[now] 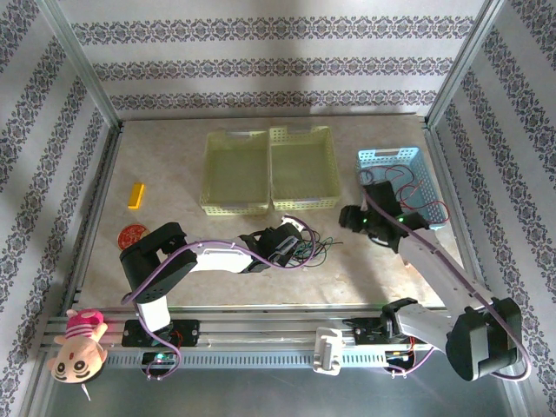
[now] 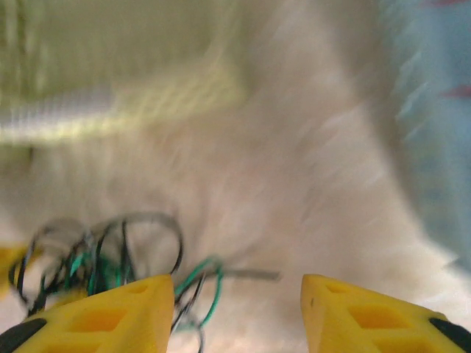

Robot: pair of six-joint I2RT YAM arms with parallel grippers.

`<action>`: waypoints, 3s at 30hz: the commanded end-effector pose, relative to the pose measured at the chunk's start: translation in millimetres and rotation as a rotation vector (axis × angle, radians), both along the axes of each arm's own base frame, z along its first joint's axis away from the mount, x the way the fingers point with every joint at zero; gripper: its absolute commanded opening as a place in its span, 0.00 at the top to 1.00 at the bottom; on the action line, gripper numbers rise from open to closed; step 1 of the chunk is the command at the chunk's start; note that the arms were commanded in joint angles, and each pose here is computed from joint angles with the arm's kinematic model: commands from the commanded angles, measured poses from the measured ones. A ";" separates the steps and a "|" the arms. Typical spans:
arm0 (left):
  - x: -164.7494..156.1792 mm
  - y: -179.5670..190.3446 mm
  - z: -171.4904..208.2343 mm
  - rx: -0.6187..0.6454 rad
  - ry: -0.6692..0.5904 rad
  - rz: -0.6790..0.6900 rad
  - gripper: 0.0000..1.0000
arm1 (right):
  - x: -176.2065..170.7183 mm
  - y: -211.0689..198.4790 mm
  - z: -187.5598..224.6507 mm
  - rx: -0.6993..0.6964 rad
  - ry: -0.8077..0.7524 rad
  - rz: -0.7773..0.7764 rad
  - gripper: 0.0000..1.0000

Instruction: Untangle the cables

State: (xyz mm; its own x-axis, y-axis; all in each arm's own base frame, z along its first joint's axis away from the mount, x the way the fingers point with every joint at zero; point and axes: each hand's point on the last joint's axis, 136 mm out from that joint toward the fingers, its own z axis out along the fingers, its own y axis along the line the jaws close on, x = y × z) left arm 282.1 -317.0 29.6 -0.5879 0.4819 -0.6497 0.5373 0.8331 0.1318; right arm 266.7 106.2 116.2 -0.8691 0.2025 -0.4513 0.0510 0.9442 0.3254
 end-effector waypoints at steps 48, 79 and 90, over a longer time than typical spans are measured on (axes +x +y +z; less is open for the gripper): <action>-25.9 14.6 -35.5 0.114 0.113 -0.049 0.47 | -8.2 23.4 -71.3 -0.118 0.302 0.077 0.65; -26.0 16.5 -36.5 0.121 0.115 -0.042 0.47 | 0.1 -8.2 -47.9 -0.295 0.171 -0.038 0.99; -26.8 15.5 -37.7 0.122 0.120 -0.048 0.47 | 32.2 -68.5 72.0 -0.336 -0.189 -0.282 1.00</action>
